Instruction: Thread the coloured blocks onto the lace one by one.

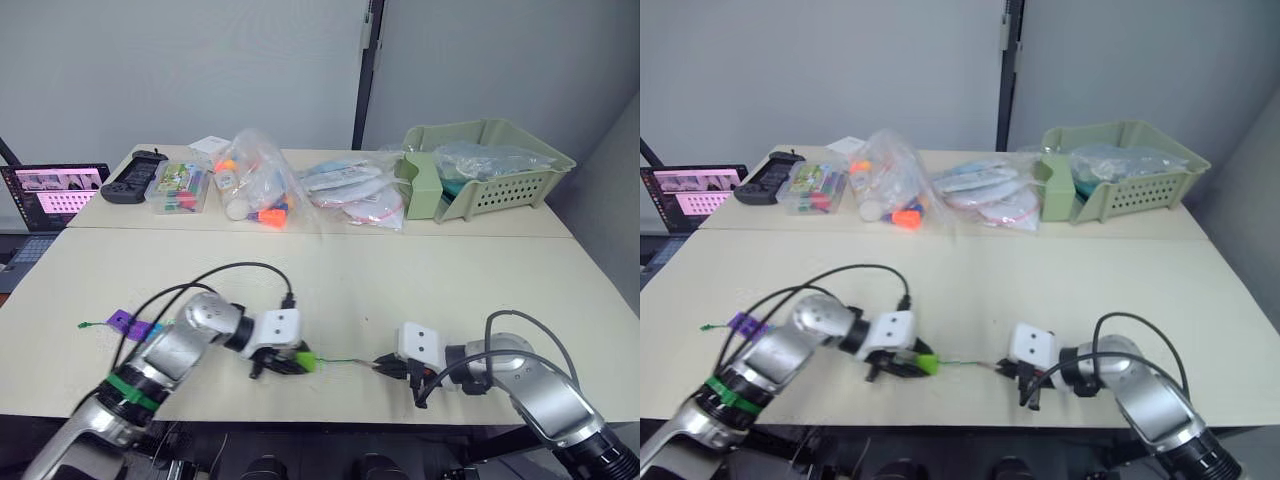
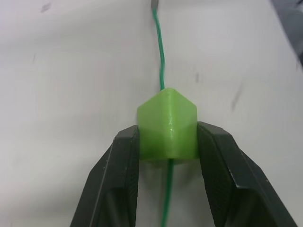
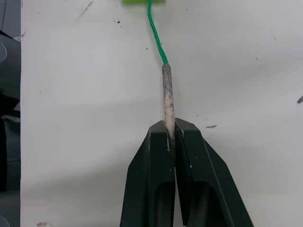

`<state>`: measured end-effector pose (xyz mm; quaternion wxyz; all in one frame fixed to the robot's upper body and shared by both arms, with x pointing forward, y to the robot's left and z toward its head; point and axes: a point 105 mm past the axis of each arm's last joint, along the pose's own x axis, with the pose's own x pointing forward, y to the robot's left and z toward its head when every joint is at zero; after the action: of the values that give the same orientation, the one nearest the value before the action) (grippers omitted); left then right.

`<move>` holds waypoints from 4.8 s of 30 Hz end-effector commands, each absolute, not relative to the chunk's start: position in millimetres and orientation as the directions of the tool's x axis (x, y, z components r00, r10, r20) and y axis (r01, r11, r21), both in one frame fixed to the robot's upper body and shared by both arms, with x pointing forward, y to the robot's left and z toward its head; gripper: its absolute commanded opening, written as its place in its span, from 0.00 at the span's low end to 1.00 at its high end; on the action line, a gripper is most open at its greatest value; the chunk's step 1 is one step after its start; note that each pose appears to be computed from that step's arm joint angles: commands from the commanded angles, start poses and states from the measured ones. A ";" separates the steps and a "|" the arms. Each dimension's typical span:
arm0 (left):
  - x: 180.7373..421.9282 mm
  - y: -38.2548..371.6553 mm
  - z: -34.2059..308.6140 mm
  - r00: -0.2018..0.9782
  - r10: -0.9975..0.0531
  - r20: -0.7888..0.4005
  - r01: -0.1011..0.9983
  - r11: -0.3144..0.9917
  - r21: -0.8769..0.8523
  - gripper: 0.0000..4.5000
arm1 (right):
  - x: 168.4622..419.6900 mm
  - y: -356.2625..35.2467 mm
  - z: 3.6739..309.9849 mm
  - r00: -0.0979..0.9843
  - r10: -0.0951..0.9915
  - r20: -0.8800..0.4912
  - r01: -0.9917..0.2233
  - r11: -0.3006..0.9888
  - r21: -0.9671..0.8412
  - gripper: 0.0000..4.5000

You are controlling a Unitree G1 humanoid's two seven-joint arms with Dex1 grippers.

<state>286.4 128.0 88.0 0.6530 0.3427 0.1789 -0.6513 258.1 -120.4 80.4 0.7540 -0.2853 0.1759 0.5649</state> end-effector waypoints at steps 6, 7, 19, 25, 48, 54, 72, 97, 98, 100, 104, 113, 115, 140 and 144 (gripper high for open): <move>296.3 261.8 80.7 0.224 -0.488 -0.844 0.970 0.023 0.244 0.29 | 261.0 -126.9 88.5 0.305 0.737 -0.603 -0.949 0.186 -0.253 0.00; 296.2 268.1 81.4 0.226 -0.477 -0.849 0.969 0.020 0.247 0.29 | 260.9 -127.3 88.6 0.305 0.736 -0.604 -0.949 0.186 -0.253 0.00; 293.9 285.0 86.4 0.228 -0.490 -0.842 0.969 0.030 0.245 0.29 | 260.4 -127.6 87.5 0.306 0.735 -0.605 -0.949 0.189 -0.251 0.00; 294.2 282.6 87.5 0.223 -0.498 -0.838 0.970 0.028 0.242 0.29 | 260.9 -127.6 86.8 0.305 0.736 -0.604 -0.950 0.190 -0.249 0.00; 289.0 260.0 157.6 0.159 -0.270 -0.950 0.983 -0.050 0.178 0.94 | 264.0 -111.4 85.9 0.321 0.756 -0.570 -0.945 0.220 -0.241 0.00; 299.2 249.3 163.2 0.178 -0.204 -0.963 0.976 -0.091 0.200 0.94 | 262.4 -102.5 83.3 0.324 0.766 -0.555 -0.945 0.233 -0.231 0.00; 314.9 232.8 134.3 0.146 -0.092 -0.985 0.980 -0.125 0.157 0.94 | 257.8 -109.2 84.6 0.363 0.745 -0.560 -0.932 0.279 -0.233 0.00; 302.3 232.3 110.9 0.090 -0.089 -0.992 0.992 -0.084 0.097 0.29 | 283.8 -207.4 96.7 0.546 0.529 -0.650 -0.830 0.447 -0.333 0.00; 302.2 232.3 110.7 0.091 -0.089 -0.992 0.992 -0.084 0.098 0.29 | 283.7 -215.2 97.0 0.558 0.512 -0.653 -0.820 0.460 -0.340 0.00; 302.2 232.4 110.4 0.093 -0.090 -0.992 0.992 -0.082 0.100 0.29 | 283.2 -224.4 97.1 0.570 0.492 -0.658 -0.810 0.473 -0.348 0.00; 302.4 232.1 110.1 0.098 -0.096 -0.991 0.991 -0.078 0.106 0.29 | 284.1 -234.5 95.3 0.589 0.471 -0.657 -0.793 0.494 -0.356 0.00; 302.6 237.2 108.8 0.114 -0.092 -0.989 0.991 -0.059 0.120 0.29 | 287.8 -238.5 93.6 0.601 0.456 -0.656 -0.782 0.504 -0.367 0.00; 302.9 240.0 107.5 0.121 -0.087 -0.989 0.991 -0.052 0.126 0.29 | 288.6 -239.3 92.4 0.603 0.451 -0.658 -0.781 0.504 -0.370 0.00; 303.5 229.5 116.5 0.196 -0.214 -0.957 0.975 -0.064 0.214 0.68 | 289.1 -214.6 78.0 0.557 0.513 -0.653 -0.816 0.483 -0.316 0.54; 305.3 234.8 138.8 0.256 -0.250 -0.934 0.963 -0.018 0.269 0.96 | 288.9 -215.9 97.5 0.574 0.535 -0.620 -0.811 0.477 -0.338 0.82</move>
<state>303.6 231.5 120.4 0.5906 0.5043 0.3660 -0.5127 295.3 -221.5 97.2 0.8373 -0.3196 0.2207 0.3848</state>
